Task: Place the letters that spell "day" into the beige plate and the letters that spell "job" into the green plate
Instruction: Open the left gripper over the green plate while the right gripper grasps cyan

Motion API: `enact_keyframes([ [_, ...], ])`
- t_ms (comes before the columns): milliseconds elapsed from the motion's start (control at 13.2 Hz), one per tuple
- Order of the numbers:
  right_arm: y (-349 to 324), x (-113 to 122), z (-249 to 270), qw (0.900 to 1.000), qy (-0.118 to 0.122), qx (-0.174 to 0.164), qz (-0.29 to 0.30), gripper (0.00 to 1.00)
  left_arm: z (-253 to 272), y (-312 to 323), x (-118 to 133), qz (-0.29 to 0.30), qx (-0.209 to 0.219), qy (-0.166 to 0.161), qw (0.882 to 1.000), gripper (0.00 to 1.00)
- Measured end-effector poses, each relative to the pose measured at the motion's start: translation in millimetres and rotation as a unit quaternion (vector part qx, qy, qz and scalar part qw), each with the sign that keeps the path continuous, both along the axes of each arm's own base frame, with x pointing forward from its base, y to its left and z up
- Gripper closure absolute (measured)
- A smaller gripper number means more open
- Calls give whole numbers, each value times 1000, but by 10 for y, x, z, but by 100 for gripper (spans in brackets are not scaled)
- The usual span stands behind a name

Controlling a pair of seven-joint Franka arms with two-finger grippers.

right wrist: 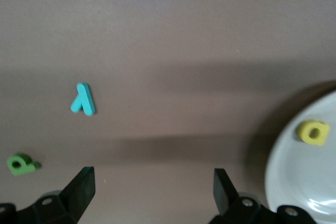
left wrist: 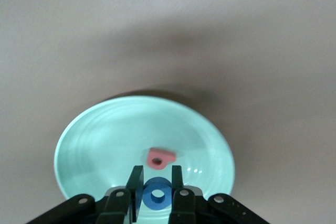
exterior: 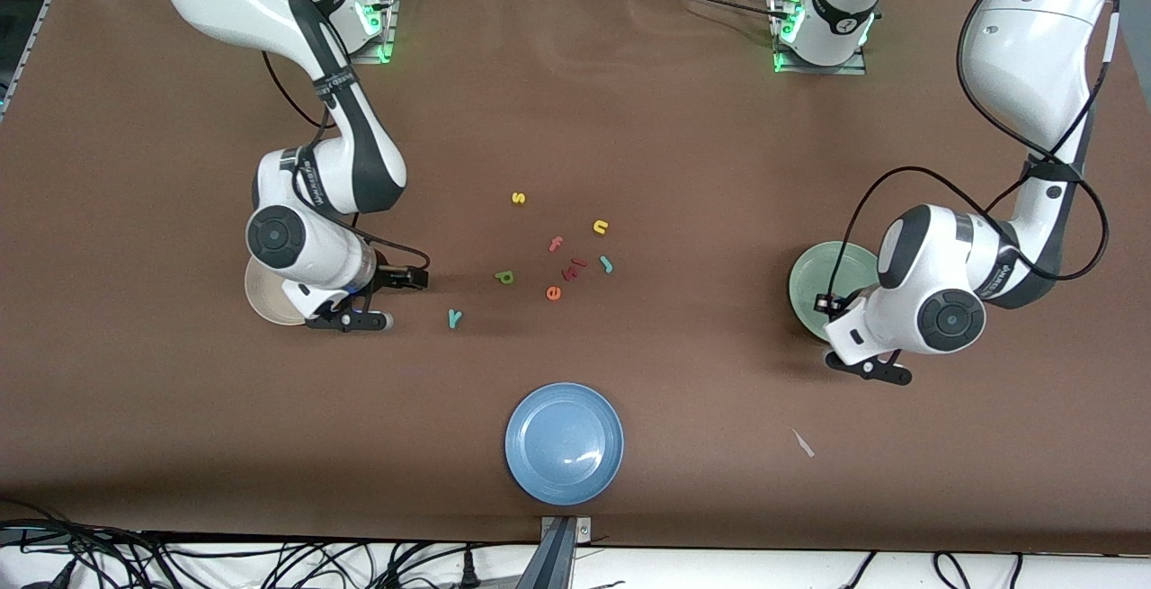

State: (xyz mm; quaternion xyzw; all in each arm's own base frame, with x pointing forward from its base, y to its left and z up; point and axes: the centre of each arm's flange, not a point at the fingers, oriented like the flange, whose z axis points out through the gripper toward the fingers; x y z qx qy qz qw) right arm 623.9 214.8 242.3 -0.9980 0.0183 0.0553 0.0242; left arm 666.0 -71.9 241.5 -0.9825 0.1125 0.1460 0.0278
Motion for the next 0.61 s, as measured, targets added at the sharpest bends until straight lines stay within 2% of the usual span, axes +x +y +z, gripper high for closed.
enact_keyframes([
  [304,412,33,-392,1000,7,-15,-23,0,-351,226,-395,-10,6,-14,1000,74],
  [532,575,90,-528,998,-1,-20,-59,0,-402,284,-601,-11,5,-17,1000,74],
  [608,603,103,-562,998,-8,-19,-67,0,-416,278,-647,-12,5,-18,1000,68],
])
